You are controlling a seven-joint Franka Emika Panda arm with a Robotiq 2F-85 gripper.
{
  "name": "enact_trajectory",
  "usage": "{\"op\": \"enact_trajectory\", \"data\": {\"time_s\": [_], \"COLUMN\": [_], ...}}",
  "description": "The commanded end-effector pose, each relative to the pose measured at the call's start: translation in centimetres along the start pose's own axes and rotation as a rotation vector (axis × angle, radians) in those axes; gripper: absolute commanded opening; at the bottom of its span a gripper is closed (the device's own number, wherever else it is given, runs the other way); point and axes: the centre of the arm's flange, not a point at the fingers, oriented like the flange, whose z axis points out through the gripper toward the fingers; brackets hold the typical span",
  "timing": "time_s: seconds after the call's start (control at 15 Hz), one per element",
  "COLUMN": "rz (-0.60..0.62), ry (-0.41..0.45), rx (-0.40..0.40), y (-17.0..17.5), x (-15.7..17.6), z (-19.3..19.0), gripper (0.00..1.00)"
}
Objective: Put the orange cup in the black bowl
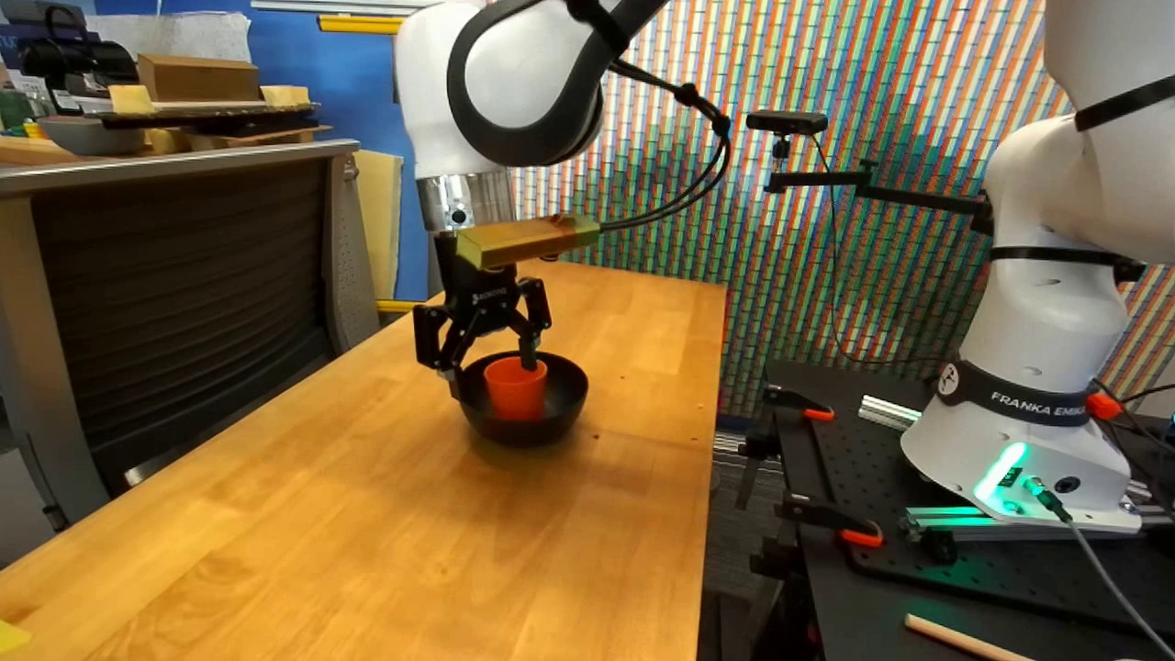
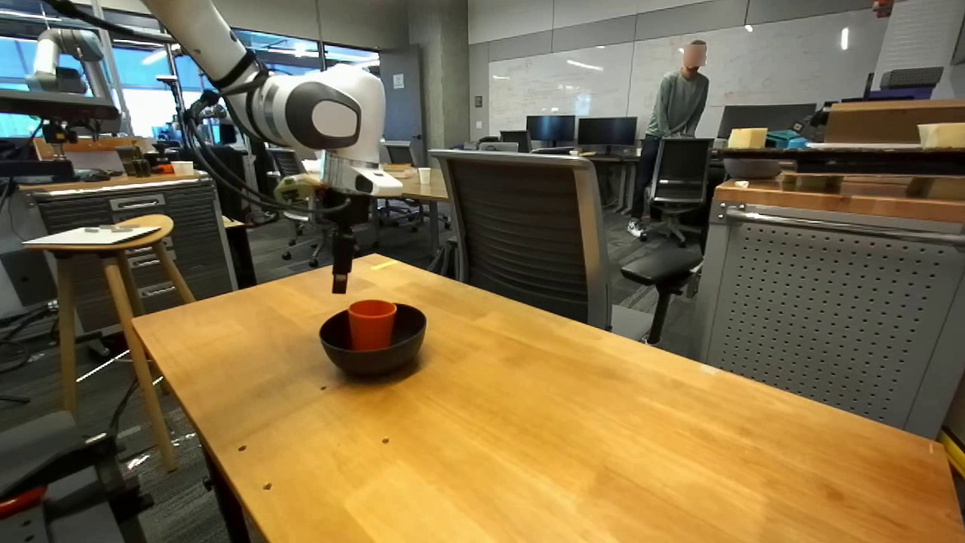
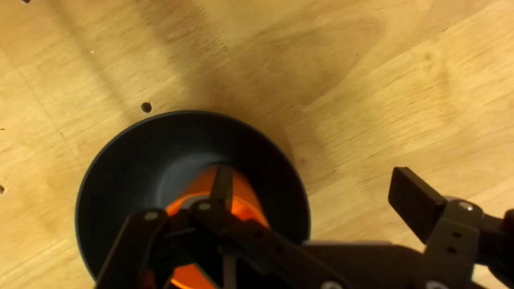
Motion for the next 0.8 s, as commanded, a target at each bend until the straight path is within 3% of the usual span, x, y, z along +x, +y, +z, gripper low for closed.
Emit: {"op": "enact_trajectory", "data": {"time_s": [0.0, 0.33, 0.73], "rz": [-0.085, -0.226, -0.543], "ry": [0.054, 0.111, 0.024], "rx": [-0.032, -0.093, -0.19], "y": [-1.3, -2.3, -3.5], "x": [-3.0, -6.7, -12.5], "z": [-5.4, -11.0, -15.6], "gripper": [1.0, 1.0, 1.0]}}
